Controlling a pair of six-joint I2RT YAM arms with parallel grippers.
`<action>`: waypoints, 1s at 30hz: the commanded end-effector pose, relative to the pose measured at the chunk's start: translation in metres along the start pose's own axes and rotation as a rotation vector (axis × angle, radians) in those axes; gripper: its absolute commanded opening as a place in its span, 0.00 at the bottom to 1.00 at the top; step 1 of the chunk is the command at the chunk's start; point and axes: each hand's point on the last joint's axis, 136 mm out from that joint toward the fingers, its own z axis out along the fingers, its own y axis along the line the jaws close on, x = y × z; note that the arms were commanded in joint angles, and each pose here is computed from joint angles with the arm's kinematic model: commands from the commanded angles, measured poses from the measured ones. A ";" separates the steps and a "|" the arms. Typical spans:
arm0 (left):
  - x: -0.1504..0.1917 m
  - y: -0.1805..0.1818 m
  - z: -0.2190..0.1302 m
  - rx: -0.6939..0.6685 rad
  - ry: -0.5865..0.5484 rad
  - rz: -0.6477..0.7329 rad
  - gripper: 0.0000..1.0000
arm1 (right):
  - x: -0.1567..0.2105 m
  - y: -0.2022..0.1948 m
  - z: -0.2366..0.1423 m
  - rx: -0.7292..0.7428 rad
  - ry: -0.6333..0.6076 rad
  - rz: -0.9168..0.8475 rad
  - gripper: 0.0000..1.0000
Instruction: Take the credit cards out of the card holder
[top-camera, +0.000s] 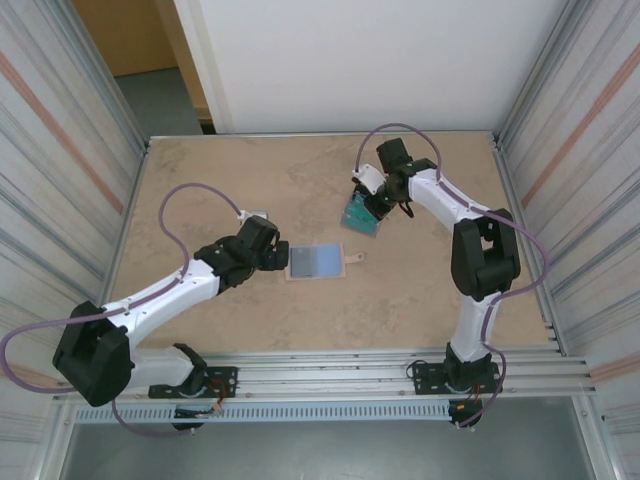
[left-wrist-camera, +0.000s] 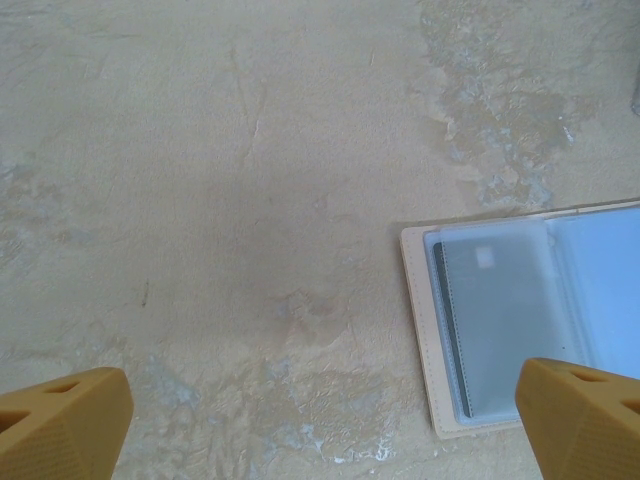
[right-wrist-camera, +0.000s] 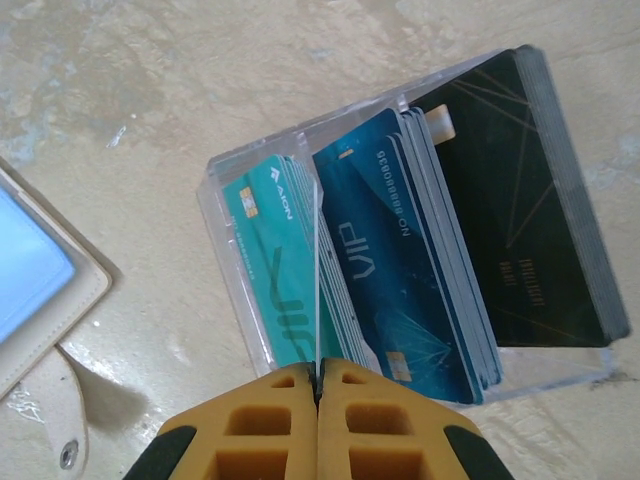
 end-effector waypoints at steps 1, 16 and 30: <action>0.001 0.006 -0.003 -0.008 0.002 -0.031 0.99 | 0.000 0.006 0.004 -0.053 0.010 -0.012 0.06; 0.003 0.003 0.003 -0.006 0.020 -0.031 0.99 | 0.012 0.016 0.018 -0.121 0.060 -0.016 0.12; 0.002 0.008 0.002 -0.015 0.014 -0.073 0.99 | -0.017 0.014 -0.035 -0.012 -0.059 0.104 0.34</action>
